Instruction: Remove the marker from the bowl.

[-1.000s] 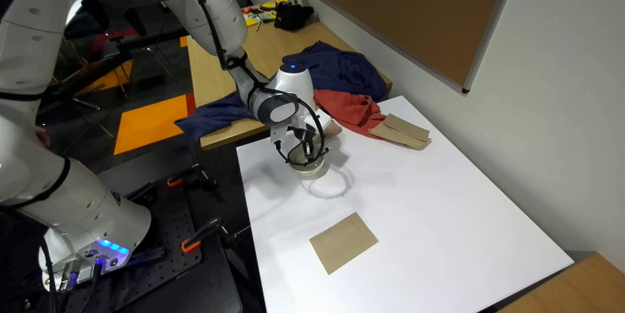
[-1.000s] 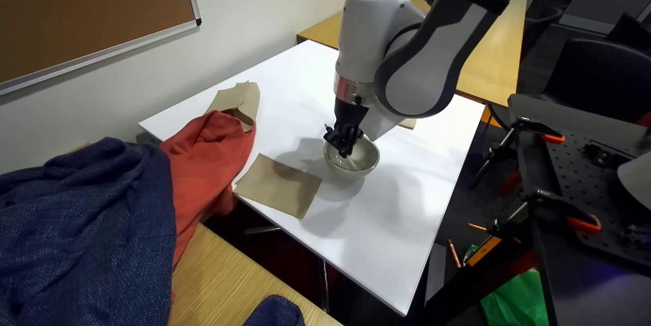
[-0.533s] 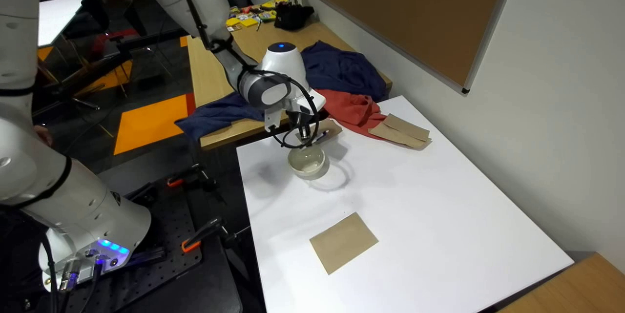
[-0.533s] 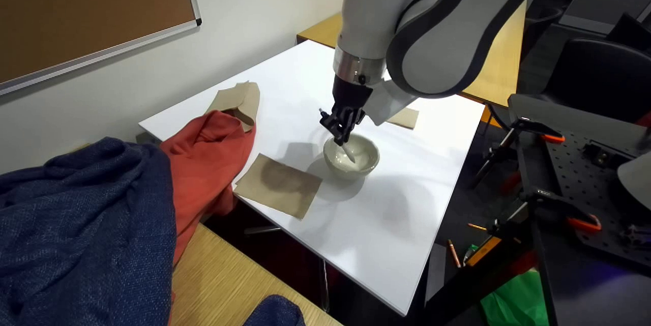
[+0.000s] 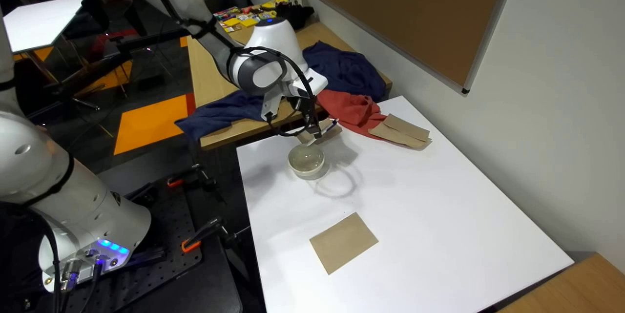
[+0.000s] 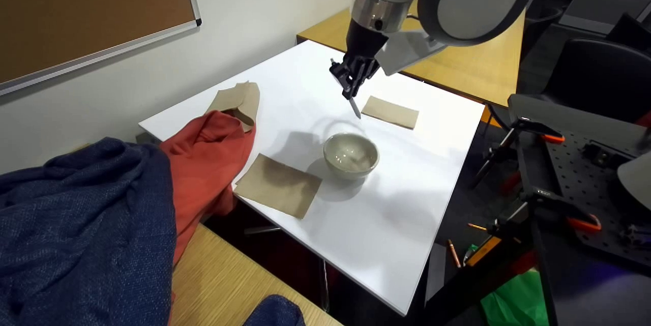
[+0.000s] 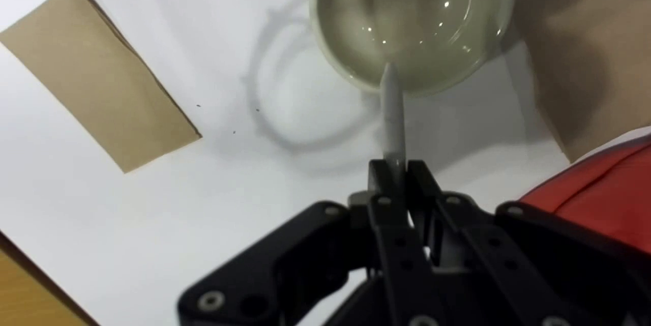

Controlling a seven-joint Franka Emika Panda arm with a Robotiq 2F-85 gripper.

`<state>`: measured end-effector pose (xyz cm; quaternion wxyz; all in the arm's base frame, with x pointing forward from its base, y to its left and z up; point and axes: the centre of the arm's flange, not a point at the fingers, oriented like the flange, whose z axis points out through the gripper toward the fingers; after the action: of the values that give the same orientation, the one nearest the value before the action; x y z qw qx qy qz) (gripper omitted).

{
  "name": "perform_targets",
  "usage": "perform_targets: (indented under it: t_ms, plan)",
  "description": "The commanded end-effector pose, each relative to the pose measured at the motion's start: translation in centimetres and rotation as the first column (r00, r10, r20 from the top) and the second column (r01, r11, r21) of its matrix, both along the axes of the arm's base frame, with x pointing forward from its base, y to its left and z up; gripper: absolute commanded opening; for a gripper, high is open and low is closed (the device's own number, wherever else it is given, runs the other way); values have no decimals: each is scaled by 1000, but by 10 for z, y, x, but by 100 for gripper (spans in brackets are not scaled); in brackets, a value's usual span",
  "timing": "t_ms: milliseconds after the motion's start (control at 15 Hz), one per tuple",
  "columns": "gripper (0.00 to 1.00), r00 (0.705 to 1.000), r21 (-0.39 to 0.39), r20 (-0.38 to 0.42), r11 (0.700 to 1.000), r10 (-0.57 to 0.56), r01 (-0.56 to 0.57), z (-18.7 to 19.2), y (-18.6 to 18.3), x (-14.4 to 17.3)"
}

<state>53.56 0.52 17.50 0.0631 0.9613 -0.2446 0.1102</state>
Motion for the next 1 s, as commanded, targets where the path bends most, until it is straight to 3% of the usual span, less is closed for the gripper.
perform_targets:
  t_ms: [0,200,533,933]
  plan:
    - [3,994,-54,10,993,-105,105,19,-21,-9]
    - [3,985,-76,-4,982,-175,174,16,-48,-6]
    - [3,969,-63,-99,974,-224,219,-6,-85,-11]
    - [3,963,-10,-177,979,-201,202,-44,-108,-18]
